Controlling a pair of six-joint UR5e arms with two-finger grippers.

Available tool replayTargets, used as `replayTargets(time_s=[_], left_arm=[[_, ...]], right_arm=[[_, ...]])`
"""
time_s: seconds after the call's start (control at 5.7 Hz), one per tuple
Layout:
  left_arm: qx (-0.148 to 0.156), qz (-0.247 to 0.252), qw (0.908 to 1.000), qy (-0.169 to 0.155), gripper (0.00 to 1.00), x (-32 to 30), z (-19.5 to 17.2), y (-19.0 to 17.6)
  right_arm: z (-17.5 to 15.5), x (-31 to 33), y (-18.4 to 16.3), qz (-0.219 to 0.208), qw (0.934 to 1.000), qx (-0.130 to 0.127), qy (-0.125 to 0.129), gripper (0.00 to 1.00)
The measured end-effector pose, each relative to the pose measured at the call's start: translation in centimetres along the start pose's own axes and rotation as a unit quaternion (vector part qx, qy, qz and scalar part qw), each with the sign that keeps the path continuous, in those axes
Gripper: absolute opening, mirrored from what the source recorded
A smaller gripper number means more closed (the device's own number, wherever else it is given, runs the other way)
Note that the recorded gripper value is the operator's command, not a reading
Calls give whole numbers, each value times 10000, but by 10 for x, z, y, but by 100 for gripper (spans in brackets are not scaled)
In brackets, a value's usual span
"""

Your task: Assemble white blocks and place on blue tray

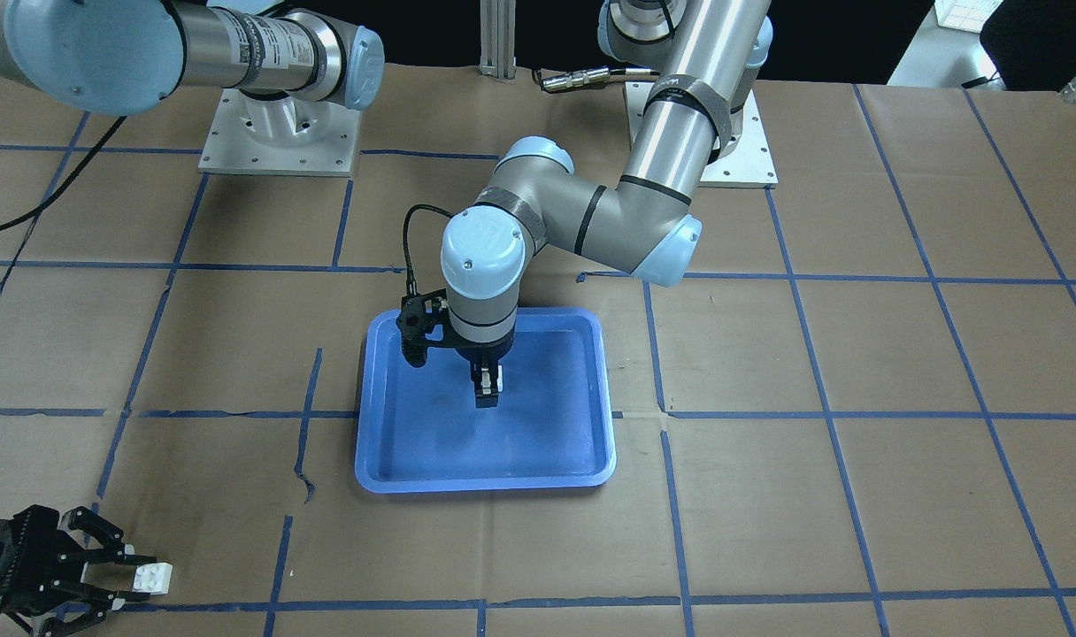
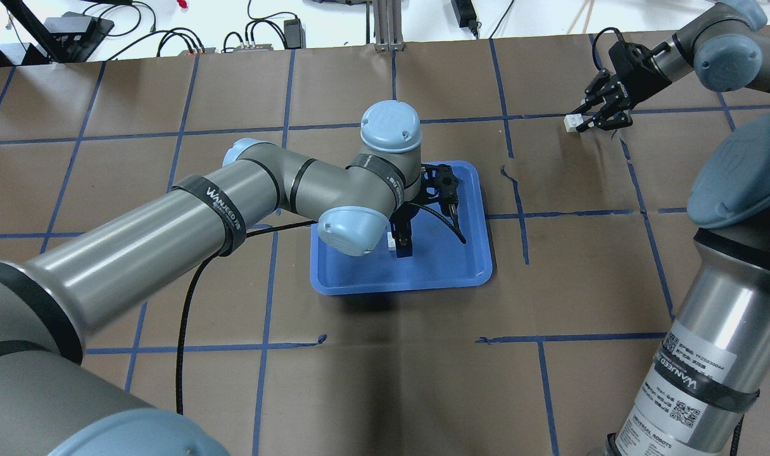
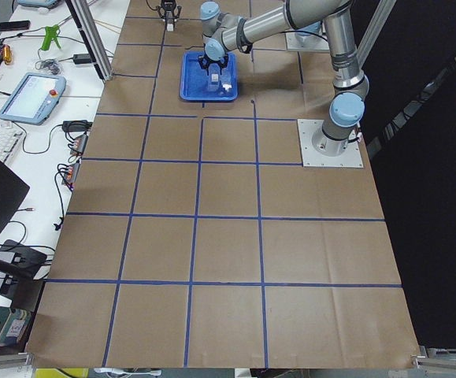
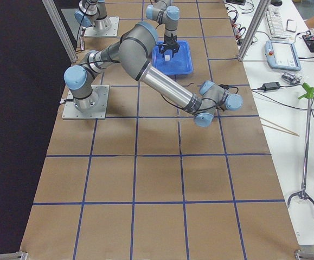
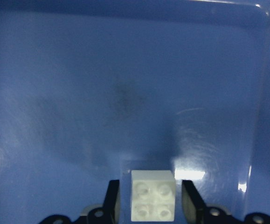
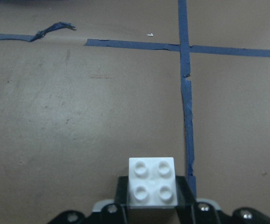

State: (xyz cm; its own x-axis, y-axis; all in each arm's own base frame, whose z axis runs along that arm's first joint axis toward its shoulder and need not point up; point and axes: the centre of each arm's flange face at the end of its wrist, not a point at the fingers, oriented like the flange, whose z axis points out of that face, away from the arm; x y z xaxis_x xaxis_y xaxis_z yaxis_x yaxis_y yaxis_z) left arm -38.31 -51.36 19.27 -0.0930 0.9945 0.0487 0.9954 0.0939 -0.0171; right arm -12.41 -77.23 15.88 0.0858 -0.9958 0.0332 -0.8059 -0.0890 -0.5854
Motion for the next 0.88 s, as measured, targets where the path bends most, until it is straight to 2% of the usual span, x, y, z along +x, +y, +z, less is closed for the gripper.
replayTargets(time_s=[0.35,0.53,0.7,0.88], left_arm=[[42,-26,9999,-107,88,-1,-22,1],[64,-115,9998,-176,88,1,-59,9],[62,-376,9991,-173,88,7,-114,33],[41,-756,9971,-104,93,17,-172,73]], right_arm=[[-28,0,-21,-60,9998,-128,114,32],[-53,-5,-41,-72,9997,-213,132,33],[-72,-14,-62,-39,9997,-248,43,33],[-77,-26,-82,-3,9997,-207,-89,33]])
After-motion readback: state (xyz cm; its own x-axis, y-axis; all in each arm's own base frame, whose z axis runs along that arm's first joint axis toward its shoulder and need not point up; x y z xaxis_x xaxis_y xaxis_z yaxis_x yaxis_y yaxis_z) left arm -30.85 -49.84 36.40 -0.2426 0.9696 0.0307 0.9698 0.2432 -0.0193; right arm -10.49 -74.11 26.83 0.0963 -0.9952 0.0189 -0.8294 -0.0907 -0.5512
